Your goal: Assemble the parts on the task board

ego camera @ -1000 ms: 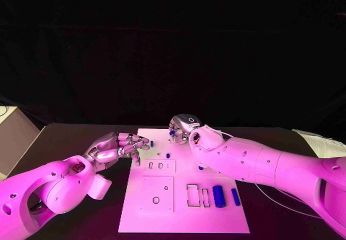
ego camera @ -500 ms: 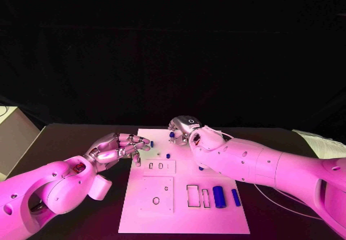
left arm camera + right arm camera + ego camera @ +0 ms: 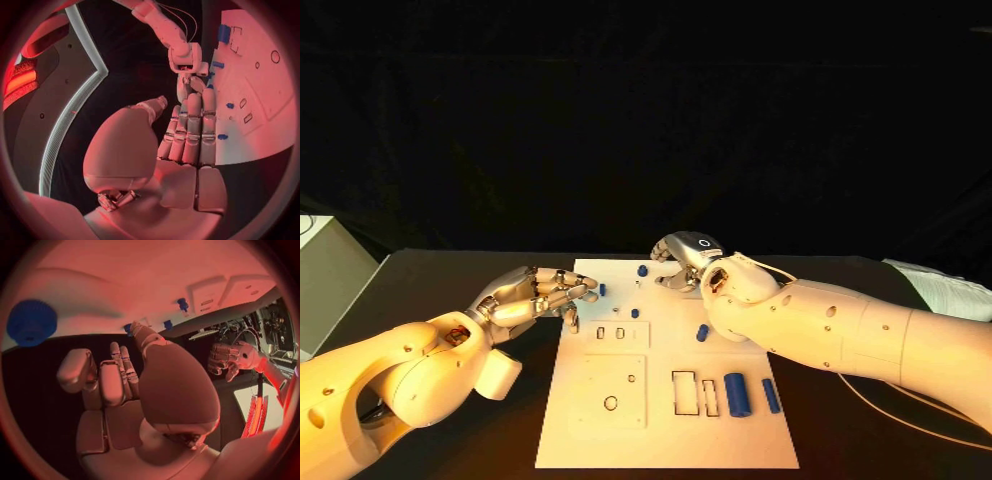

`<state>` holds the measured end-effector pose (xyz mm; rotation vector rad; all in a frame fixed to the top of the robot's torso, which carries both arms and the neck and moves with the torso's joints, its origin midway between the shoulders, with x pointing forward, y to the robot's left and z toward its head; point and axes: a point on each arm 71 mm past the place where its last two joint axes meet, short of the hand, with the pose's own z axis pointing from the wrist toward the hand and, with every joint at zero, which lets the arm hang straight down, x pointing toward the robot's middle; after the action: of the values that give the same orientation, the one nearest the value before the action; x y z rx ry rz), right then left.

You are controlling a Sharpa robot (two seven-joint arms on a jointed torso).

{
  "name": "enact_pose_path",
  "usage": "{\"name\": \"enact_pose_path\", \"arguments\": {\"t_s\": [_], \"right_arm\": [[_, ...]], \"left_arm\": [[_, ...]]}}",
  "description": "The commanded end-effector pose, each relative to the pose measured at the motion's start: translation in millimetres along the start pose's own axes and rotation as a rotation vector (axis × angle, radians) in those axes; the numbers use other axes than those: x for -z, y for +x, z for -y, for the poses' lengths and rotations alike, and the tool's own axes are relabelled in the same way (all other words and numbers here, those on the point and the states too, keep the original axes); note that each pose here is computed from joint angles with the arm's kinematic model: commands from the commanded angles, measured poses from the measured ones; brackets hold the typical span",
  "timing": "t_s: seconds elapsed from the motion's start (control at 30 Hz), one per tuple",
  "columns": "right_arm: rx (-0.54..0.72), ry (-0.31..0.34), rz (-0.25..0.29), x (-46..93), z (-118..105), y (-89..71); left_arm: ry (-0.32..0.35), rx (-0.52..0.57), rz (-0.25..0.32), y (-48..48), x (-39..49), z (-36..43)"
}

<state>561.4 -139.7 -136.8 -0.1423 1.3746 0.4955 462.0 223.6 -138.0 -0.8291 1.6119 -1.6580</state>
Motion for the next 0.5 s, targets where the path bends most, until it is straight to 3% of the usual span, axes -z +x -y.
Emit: {"name": "enact_pose_path", "arguments": {"t_s": [0.03,0.27,0.5], "right_arm": [[-0.090,0.034,0.011,5.3,9.5,-10.3],[-0.249,0.161,-0.032,26.6,54.8,-35.7],[-0.220,0.232,-0.085,36.9,82.9,-43.5]], "left_arm": [[0.007,0.000,-0.017,1.0,-0.1,0.9],[0.005,-0.002,-0.006,-4.0,1.1,-0.2],[0.004,-0.002,0.000,-6.5,1.5,-1.0]]}}
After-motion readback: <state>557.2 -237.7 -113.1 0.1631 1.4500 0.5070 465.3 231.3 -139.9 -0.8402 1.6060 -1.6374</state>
